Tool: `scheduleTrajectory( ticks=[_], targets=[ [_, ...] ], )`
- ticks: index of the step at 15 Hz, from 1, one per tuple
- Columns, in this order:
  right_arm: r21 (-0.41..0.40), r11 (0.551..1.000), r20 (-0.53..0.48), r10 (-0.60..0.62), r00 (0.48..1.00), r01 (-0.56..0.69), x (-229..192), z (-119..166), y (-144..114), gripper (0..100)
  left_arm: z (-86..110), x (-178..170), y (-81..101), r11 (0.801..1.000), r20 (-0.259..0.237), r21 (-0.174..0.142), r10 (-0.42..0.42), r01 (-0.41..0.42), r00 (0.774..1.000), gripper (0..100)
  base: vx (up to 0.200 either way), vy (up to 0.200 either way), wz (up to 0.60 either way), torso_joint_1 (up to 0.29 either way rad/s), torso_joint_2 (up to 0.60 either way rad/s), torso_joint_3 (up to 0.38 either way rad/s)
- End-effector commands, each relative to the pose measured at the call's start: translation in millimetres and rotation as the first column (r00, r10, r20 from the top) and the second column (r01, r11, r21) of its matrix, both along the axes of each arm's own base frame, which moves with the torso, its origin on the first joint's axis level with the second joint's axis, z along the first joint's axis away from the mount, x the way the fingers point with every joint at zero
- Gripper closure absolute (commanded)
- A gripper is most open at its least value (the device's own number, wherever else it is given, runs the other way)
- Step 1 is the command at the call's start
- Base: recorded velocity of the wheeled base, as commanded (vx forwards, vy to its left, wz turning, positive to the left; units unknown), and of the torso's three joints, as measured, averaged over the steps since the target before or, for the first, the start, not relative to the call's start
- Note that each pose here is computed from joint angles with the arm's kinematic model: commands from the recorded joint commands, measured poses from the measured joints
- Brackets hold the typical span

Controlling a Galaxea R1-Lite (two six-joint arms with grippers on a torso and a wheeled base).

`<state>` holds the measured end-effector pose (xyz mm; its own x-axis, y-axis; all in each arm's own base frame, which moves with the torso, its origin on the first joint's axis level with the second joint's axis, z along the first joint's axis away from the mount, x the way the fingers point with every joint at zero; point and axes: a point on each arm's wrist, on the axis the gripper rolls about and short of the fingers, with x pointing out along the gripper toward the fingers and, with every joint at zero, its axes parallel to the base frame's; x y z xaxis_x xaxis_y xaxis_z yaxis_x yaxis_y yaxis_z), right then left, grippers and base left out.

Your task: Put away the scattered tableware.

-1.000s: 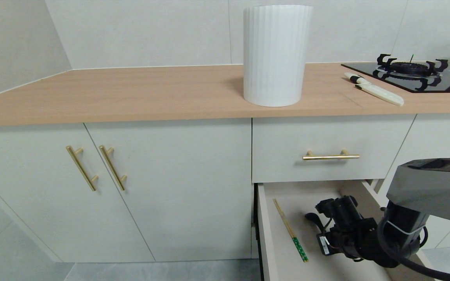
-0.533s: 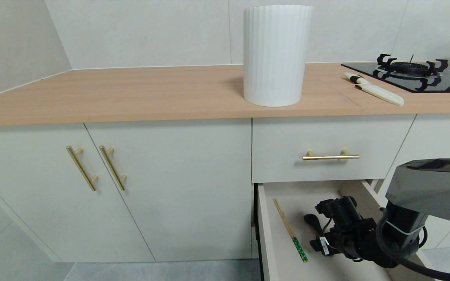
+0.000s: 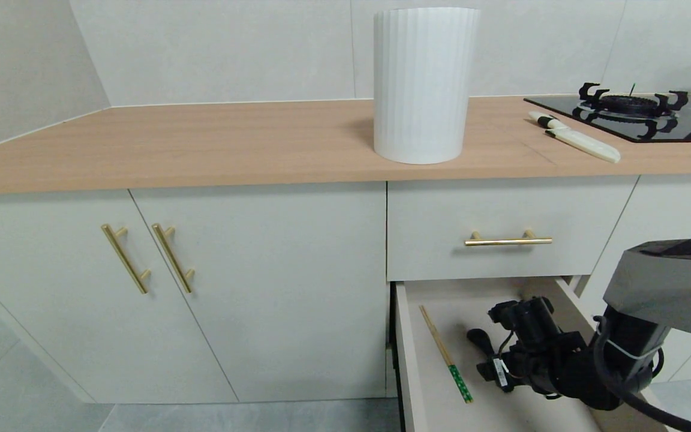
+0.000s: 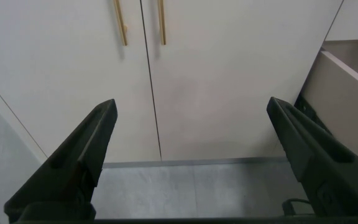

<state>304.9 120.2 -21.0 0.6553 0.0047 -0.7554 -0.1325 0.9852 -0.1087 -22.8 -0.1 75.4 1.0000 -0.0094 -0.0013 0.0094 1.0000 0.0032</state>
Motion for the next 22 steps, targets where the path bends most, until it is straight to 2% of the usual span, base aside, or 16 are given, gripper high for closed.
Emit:
scheduleTrajectory(
  ticks=[1,4,7,9,12,14,17,22],
  targets=[
    [0.036,0.999,0.076,-0.005,0.997,0.003,-10,36,-4,0,0.4,0,0.0,1.0,0.0,0.0,0.0,0.0,1.0,0,0.0,0.0,0.0,0.0,0.0,0.0],
    [0.067,0.998,0.148,-0.006,0.989,-0.004,-26,79,-10,0,0.4,0,0.0,1.0,0.0,0.0,0.0,0.0,1.0,0,0.0,0.0,0.0,0.0,0.0,0.0],
    [0.068,0.998,0.133,-0.004,0.991,-0.005,-45,123,-17,0,-0.1,0,0.0,1.0,-0.002,0.0,0.0,0.0,1.0,0,0.0,0.0,0.0,0.0,0.0,0.0],
    [0.093,0.996,0.088,0.0,0.996,-0.009,-58,140,-14,0,0.3,0,0.0,1.0,0.001,0.0,0.0,0.0,1.0,0,0.0,0.0,0.0,0.0,0.0,0.0],
    [0.128,0.989,-0.018,0.077,0.997,-0.074,-79,163,-10,0,0.4,0,0.0,1.0,0.0,0.0,0.0,0.0,1.0,0,0.0,0.0,0.0,0.0,0.0,0.0],
    [0.167,0.983,-0.071,0.086,0.994,-0.073,-88,176,-6,0,-0.1,0,0.0,1.0,-0.002,0.0,0.0,0.0,1.0,0,0.0,0.0,0.0,0.0,0.0,0.0],
    [0.172,0.982,-0.096,0.091,0.991,-0.073,-91,182,-7,0,0.4,0,0.0,1.0,0.0,0.0,0.0,0.0,1.0,0,0.0,0.0,0.0,0.0,0.0,0.0],
    [0.163,0.984,-0.112,0.096,0.989,-0.077,-95,181,-9,0,-0.1,0,0.0,1.0,-0.002,0.0,0.0,0.0,1.0,0,-0.2,0.0,0.0,0.0,0.0,0.005]
  ],
)
